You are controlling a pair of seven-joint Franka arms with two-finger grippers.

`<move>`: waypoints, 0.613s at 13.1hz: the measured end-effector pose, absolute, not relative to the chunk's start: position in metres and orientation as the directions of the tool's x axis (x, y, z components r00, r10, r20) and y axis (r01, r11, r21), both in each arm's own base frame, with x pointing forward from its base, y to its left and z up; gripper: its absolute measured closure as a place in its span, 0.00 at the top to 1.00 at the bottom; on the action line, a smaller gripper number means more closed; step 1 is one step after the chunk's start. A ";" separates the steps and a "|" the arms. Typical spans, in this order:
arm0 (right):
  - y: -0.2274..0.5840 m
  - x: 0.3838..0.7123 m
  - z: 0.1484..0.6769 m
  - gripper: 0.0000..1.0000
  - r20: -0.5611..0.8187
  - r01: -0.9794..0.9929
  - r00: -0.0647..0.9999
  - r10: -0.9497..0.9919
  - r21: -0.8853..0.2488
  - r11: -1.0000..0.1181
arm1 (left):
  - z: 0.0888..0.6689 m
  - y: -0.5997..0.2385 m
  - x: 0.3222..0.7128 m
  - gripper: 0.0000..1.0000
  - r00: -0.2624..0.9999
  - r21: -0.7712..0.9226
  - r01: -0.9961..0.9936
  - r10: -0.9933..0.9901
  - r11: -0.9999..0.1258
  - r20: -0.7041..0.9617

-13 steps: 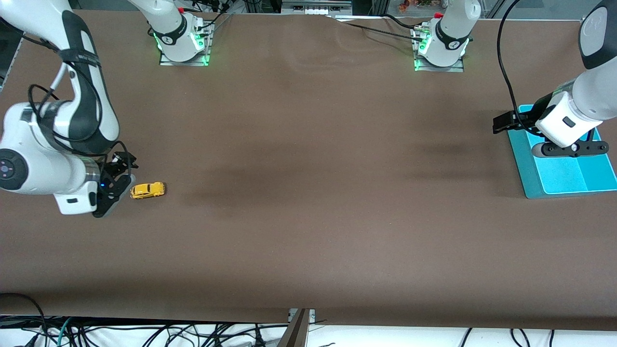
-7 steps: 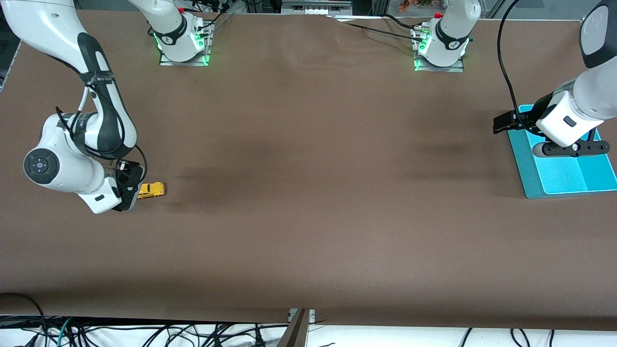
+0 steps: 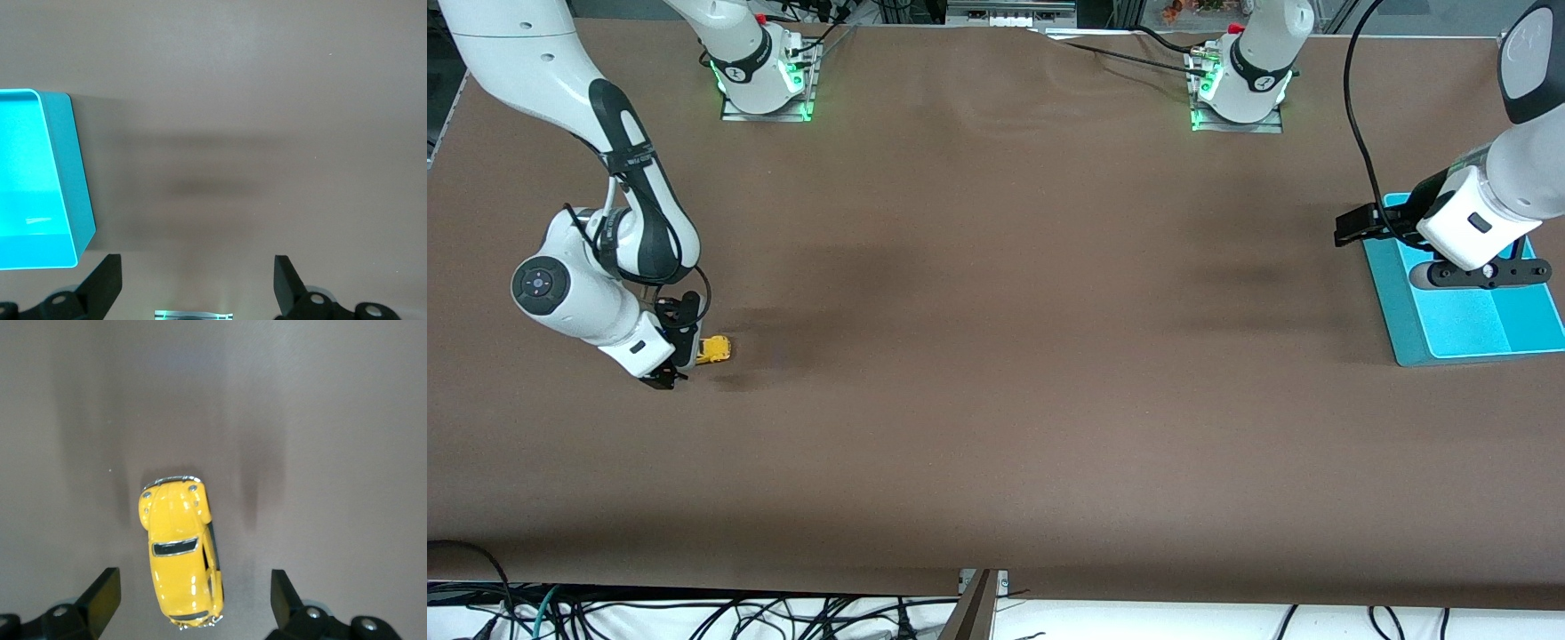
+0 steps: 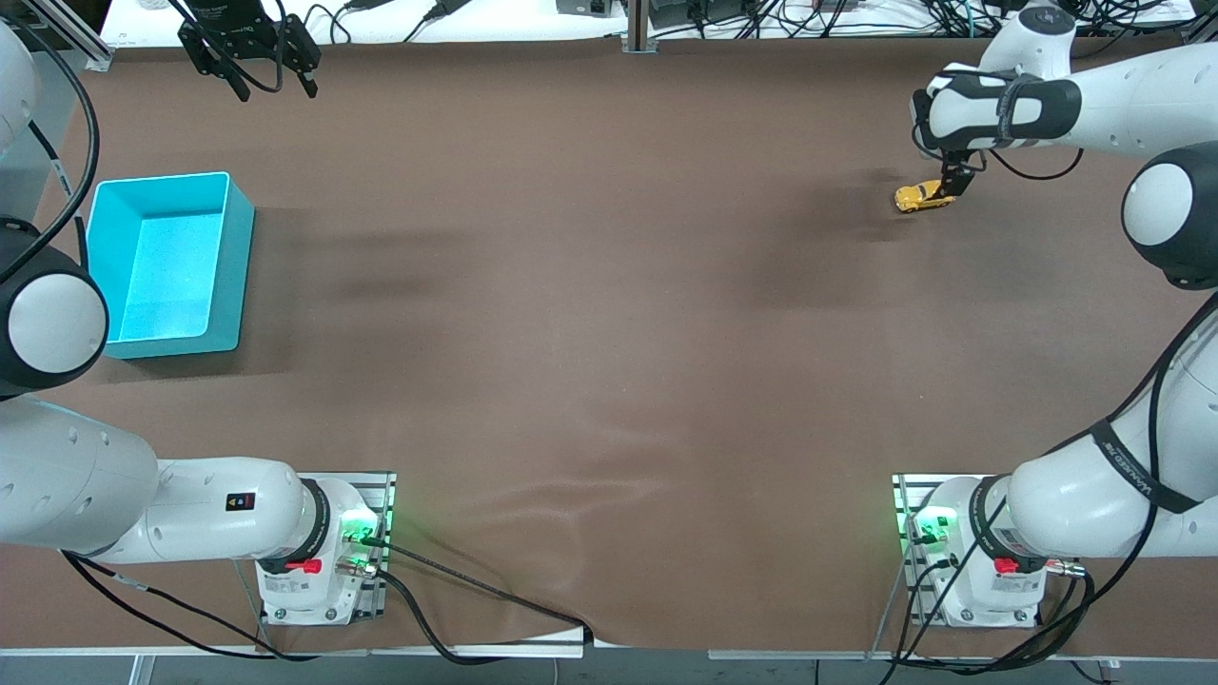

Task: Wind and store yellow beetle car
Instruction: 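Close the right gripper on the yellow car's body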

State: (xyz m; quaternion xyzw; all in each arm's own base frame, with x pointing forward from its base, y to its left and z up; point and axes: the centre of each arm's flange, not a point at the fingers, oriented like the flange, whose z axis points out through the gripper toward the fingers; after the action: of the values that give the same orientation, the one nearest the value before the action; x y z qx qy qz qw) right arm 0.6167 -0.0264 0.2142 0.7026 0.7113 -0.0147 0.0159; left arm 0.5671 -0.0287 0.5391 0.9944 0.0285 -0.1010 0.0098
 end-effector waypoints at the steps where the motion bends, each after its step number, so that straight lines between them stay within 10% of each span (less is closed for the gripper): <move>1: -0.029 0.614 0.211 1.00 -0.043 1.000 -0.019 0.999 0.005 0.019 | 0.539 -0.030 0.567 1.00 0.978 0.023 0.060 0.054 -0.998 -0.202; 5: -0.029 0.609 0.205 0.96 -0.043 0.999 -0.046 0.998 0.014 0.047 | 0.539 -0.034 0.567 1.00 0.978 0.038 0.058 0.049 -0.998 -0.204; 8: -0.029 0.609 0.204 0.60 -0.043 0.998 -0.059 0.997 0.014 0.059 | 0.539 -0.036 0.567 1.00 0.978 0.038 0.054 0.046 -0.998 -0.204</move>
State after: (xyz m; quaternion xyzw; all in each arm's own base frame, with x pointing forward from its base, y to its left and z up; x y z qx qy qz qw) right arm 0.6086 -0.0293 0.2044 0.6858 0.7275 -0.0097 0.0208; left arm 0.5668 -0.0357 0.5392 0.9942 0.0252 -0.1021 0.0217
